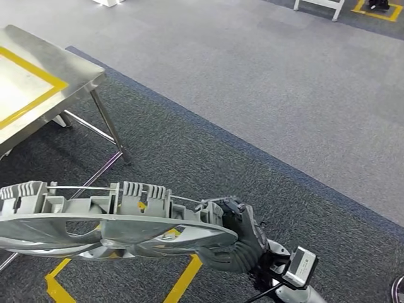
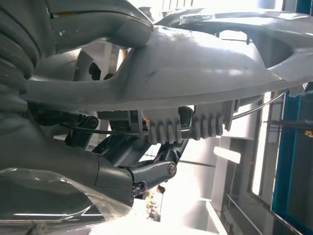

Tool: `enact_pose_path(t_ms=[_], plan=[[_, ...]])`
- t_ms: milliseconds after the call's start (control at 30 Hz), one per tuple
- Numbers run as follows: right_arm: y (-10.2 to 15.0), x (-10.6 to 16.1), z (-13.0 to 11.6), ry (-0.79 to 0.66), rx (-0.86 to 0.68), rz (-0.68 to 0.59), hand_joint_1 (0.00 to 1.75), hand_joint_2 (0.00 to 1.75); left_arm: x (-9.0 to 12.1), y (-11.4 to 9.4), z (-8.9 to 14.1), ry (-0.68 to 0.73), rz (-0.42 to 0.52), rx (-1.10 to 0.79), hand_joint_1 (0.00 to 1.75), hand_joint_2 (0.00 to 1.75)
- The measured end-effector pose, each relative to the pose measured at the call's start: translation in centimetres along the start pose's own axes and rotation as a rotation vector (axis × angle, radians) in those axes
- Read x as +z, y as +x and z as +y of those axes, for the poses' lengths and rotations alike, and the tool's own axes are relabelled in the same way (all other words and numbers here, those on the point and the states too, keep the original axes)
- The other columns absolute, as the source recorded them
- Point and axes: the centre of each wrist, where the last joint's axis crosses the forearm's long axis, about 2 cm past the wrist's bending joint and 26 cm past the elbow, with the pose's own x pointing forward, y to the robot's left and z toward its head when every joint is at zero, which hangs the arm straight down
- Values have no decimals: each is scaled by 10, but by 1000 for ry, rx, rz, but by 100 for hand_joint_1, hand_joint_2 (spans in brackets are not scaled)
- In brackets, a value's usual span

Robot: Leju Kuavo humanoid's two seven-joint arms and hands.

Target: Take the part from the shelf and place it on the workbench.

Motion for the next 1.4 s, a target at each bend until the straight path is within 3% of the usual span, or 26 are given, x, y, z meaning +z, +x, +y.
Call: enact_pose_path(t_ms=[1400], plan=[[1, 4, -2, -3, 28, 2, 175, 175, 0, 3, 1, -5, -9, 9, 0, 175]])
